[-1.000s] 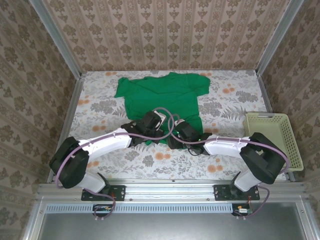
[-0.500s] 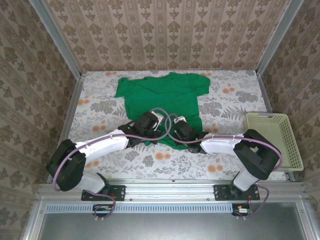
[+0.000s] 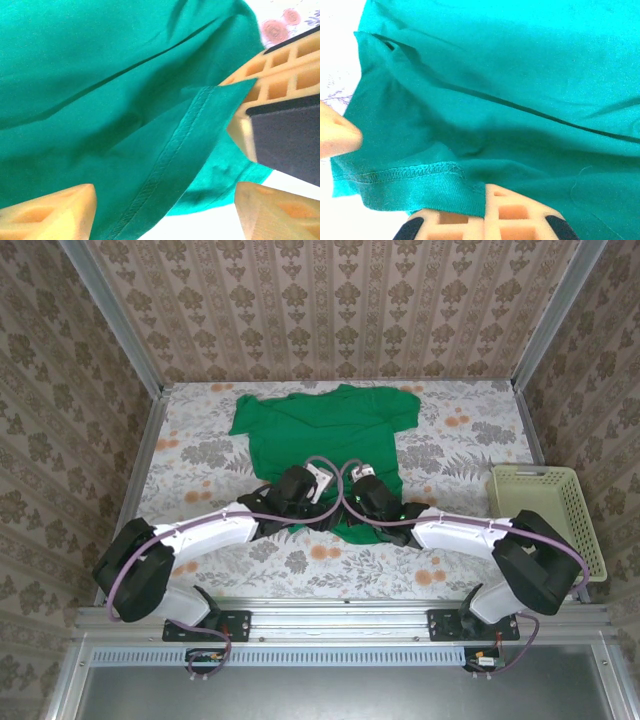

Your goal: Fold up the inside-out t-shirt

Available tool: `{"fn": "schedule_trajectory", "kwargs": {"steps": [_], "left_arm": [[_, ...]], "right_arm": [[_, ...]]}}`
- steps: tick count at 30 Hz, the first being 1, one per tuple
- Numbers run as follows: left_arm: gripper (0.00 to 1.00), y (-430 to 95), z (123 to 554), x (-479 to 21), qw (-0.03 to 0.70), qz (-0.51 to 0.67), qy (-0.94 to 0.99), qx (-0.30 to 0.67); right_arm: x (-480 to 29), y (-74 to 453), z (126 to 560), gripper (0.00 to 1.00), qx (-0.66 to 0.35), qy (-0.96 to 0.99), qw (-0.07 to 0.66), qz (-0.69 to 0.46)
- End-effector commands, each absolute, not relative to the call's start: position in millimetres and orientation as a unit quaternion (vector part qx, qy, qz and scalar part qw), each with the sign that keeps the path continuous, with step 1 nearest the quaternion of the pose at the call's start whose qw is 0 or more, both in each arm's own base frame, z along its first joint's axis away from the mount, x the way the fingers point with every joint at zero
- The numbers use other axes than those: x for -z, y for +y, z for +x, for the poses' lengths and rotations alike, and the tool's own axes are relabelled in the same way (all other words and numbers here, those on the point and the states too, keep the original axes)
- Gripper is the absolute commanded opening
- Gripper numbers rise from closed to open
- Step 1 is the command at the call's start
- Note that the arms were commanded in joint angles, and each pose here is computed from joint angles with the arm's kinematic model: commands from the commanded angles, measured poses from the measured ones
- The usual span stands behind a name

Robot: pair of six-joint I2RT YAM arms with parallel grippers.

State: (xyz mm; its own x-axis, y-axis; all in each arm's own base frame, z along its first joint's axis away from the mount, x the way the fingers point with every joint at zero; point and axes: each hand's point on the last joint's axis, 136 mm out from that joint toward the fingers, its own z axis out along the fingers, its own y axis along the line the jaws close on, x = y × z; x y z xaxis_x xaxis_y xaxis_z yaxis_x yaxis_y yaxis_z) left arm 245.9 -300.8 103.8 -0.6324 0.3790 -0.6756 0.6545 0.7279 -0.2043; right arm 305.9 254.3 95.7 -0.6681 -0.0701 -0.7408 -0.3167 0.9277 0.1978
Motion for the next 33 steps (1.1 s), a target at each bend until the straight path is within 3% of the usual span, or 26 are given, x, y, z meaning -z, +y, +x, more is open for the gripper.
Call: {"fn": "schedule_trajectory", "kwargs": {"steps": [1, 6, 12, 16, 24, 33], "left_arm": [[0.73, -304.2, 249.4, -94.3, 0.308, 0.293, 0.879, 0.216], [0.58, -303.5, 265.8, -89.3, 0.314, 0.281, 0.888, 0.183], [0.24, -306.0, 278.0, -100.4, 0.332, 0.267, 0.887, 0.177], [0.02, -308.2, 280.0, -112.9, 0.339, 0.258, 0.883, 0.197], [0.0, -308.4, 281.0, -136.4, 0.343, 0.236, 0.875, 0.247], [0.0, -312.5, 272.4, -173.8, 0.355, 0.245, 0.858, 0.278]], "right_arm": [[-108.6, 257.8, 301.0, 0.02, -0.183, 0.892, 0.4, -0.102], [-110.9, 255.7, 299.1, 0.02, -0.185, 0.891, 0.402, -0.099], [-106.7, 251.4, 297.5, 0.05, -0.18, 0.894, 0.4, -0.094], [-112.8, 242.2, 292.7, 0.15, -0.185, 0.887, 0.414, -0.084], [-111.5, 246.8, 265.9, 0.45, -0.246, 0.859, 0.433, -0.117], [-87.8, 299.2, 247.0, 0.49, -0.251, 0.821, 0.461, -0.224]]}}
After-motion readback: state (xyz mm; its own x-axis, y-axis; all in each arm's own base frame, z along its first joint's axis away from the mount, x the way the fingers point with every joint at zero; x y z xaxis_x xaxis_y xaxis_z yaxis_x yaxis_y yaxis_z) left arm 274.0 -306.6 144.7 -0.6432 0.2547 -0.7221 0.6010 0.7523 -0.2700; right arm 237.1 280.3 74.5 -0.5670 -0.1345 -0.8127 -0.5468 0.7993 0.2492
